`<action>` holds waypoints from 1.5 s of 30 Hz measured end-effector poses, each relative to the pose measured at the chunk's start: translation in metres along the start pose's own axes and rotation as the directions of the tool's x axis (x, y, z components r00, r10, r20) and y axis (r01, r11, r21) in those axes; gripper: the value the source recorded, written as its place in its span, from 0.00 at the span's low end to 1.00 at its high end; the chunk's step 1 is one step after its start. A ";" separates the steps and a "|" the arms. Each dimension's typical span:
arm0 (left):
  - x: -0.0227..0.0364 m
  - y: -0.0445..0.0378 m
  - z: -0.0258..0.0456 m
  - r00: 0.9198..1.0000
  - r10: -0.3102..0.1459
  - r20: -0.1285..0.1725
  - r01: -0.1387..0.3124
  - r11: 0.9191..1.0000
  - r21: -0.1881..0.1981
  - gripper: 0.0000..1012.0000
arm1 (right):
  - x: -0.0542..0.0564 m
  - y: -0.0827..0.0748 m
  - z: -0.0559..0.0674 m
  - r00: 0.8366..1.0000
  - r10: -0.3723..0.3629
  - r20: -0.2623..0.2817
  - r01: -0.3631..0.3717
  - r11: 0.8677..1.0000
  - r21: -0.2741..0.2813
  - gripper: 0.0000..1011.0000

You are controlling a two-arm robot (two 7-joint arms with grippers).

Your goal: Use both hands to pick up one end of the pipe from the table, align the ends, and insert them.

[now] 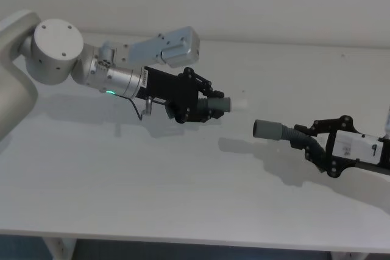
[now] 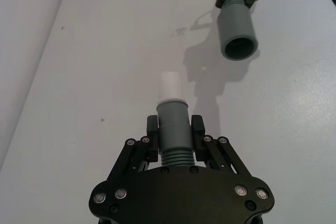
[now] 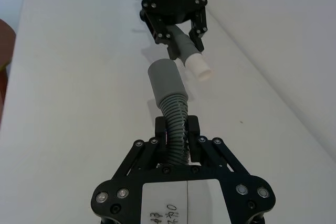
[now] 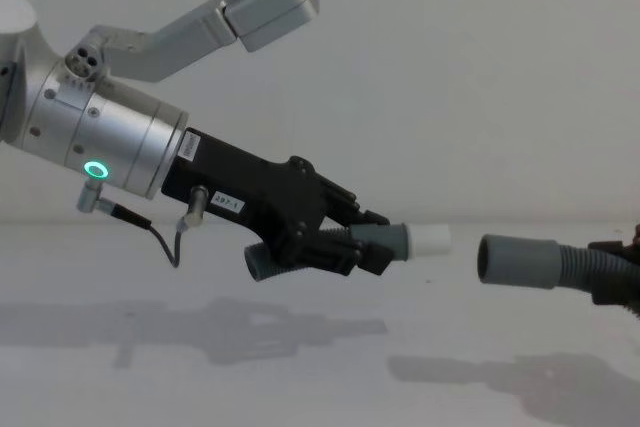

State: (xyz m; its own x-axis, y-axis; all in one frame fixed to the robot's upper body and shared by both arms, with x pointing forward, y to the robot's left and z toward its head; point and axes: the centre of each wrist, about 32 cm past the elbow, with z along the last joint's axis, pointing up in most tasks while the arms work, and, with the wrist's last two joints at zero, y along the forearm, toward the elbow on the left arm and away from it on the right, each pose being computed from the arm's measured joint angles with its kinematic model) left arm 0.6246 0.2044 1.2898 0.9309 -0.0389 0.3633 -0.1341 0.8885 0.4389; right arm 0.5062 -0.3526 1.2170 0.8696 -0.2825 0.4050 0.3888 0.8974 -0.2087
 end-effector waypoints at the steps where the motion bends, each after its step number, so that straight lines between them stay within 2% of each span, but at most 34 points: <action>1: 0.0001 -0.0001 0.0002 1.000 0.000 0.000 0.000 1.000 0.000 0.35 | 0.000 0.000 0.000 1.000 0.000 0.000 0.000 1.000 0.000 0.22; 15: -0.0012 -0.0003 0.0017 1.000 -0.005 -0.009 0.005 1.000 0.004 0.35 | 0.000 0.007 -0.002 0.999 -0.052 -0.010 0.052 0.998 -0.046 0.22; 28: -0.0048 0.0015 0.0024 1.000 0.003 -0.022 -0.003 1.000 0.008 0.35 | 0.001 0.013 -0.003 0.998 -0.068 -0.017 0.066 0.995 -0.070 0.22; 45: -0.0063 -0.0032 -0.0036 0.999 0.008 -0.046 -0.008 1.000 0.010 0.35 | 0.007 0.018 0.001 0.997 -0.072 -0.015 0.070 0.995 -0.066 0.22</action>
State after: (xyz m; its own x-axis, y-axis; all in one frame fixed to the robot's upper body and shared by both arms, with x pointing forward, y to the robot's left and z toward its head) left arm 0.6204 0.2034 1.2832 0.9445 -0.0102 0.3285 -0.1449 0.8841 0.4442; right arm 0.5188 -0.3384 1.2165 0.8442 -0.3512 0.4051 0.4682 0.8510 -0.2378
